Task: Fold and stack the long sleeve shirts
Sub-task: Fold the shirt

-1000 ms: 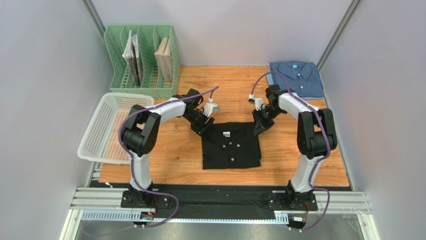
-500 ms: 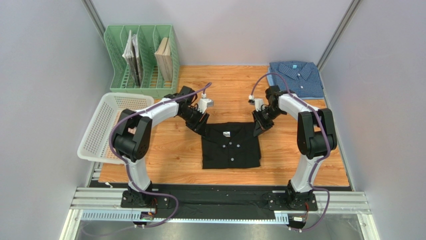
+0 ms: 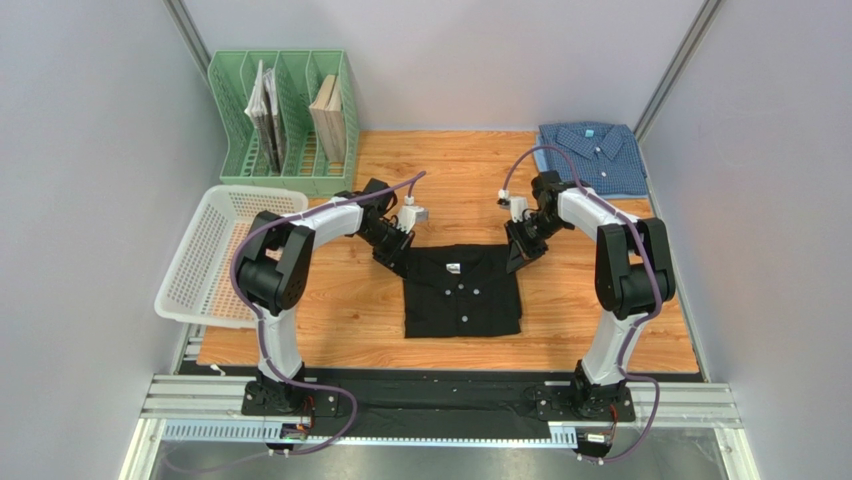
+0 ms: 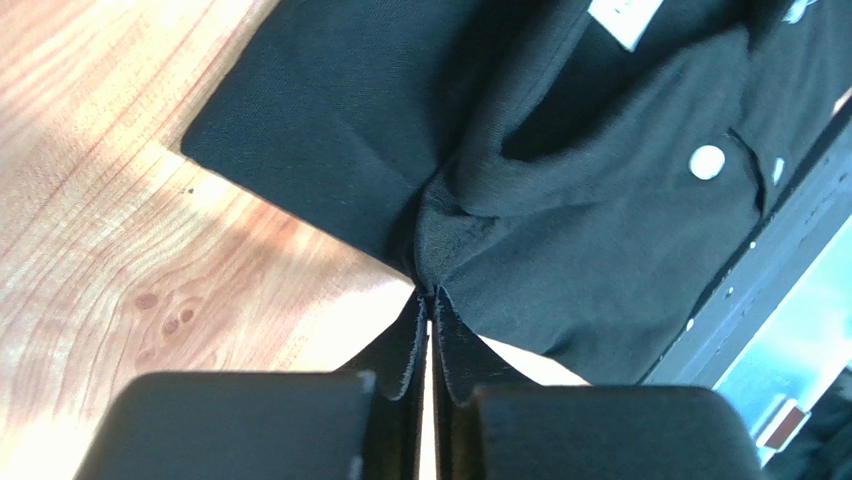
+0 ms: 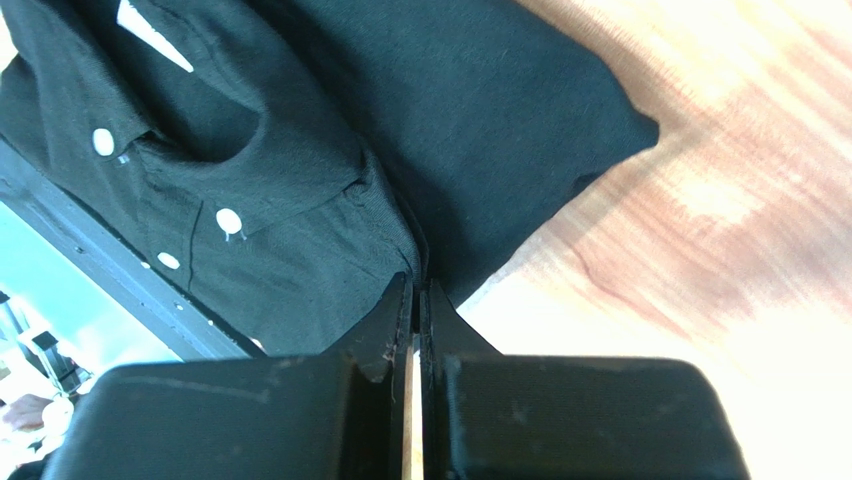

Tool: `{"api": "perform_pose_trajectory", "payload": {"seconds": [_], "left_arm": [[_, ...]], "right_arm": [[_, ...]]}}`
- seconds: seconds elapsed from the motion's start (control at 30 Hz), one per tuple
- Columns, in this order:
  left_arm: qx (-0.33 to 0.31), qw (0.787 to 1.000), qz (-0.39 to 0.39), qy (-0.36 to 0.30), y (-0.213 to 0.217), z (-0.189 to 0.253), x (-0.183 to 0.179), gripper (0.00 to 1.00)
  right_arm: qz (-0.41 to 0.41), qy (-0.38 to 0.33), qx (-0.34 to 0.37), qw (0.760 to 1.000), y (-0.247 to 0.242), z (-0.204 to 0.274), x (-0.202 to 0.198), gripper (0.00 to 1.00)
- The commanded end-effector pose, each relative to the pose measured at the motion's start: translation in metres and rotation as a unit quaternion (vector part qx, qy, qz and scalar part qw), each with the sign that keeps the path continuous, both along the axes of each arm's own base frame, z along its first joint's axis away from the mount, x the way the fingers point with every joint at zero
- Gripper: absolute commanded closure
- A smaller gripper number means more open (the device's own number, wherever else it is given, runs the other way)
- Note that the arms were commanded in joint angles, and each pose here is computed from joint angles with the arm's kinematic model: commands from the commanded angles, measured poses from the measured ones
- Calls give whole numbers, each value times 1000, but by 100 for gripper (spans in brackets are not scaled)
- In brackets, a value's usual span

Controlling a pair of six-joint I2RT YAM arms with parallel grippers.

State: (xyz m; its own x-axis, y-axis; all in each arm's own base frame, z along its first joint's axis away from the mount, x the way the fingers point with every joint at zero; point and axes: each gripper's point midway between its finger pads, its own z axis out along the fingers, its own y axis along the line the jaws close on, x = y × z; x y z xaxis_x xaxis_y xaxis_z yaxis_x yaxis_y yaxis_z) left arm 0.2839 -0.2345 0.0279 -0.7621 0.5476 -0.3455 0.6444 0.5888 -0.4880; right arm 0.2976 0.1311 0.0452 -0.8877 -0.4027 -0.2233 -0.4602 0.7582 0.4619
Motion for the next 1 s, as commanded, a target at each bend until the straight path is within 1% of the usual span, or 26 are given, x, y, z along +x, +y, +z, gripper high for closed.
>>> {"api": "perform_pose_trajectory", "payload": {"seconds": [0.0, 0.17, 0.33, 0.4, 0.53, 0.57, 0.6, 0.63, 0.67, 0.73, 0.87, 0.97], "left_arm": [[-50, 998, -5, -50, -11, 46, 7, 100], [-81, 994, -18, -74, -16, 71, 4, 100], [-86, 991, -18, -98, -20, 80, 13, 100], [-79, 992, -13, -100, -21, 73, 23, 100], [-31, 994, 12, -108, -7, 42, 46, 100], [-22, 995, 18, -100, -5, 29, 51, 100], [-17, 995, 29, -97, -3, 25, 56, 100], [-17, 995, 44, -91, 1, 23, 64, 100], [-12, 997, 48, -65, 3, 13, 64, 100], [-1, 996, 58, -69, 5, 13, 77, 100], [2, 996, 48, -70, 7, 16, 77, 100], [-4, 996, 51, -70, 10, 22, 75, 100]], "right_arm": [[-5, -29, 27, 999, 8, 31, -2, 100], [-11, -45, 24, 999, 0, 47, -7, 100], [-26, -50, 14, 998, -17, 44, 0, 100], [-36, -45, 17, 998, -20, 37, 9, 100], [-45, -40, 12, 998, -23, 14, 26, 100], [-53, -36, 16, 998, -21, 11, 30, 100], [-58, -29, 18, 998, -19, 5, 34, 100], [-63, -40, 22, 997, -18, 2, 43, 100], [-69, -41, 23, 996, -17, 0, 47, 100], [-85, -46, 23, 995, -16, -7, 59, 100], [-100, -48, 34, 993, -11, -4, 70, 100], [-105, -54, 59, 991, -3, 13, 71, 100]]}}
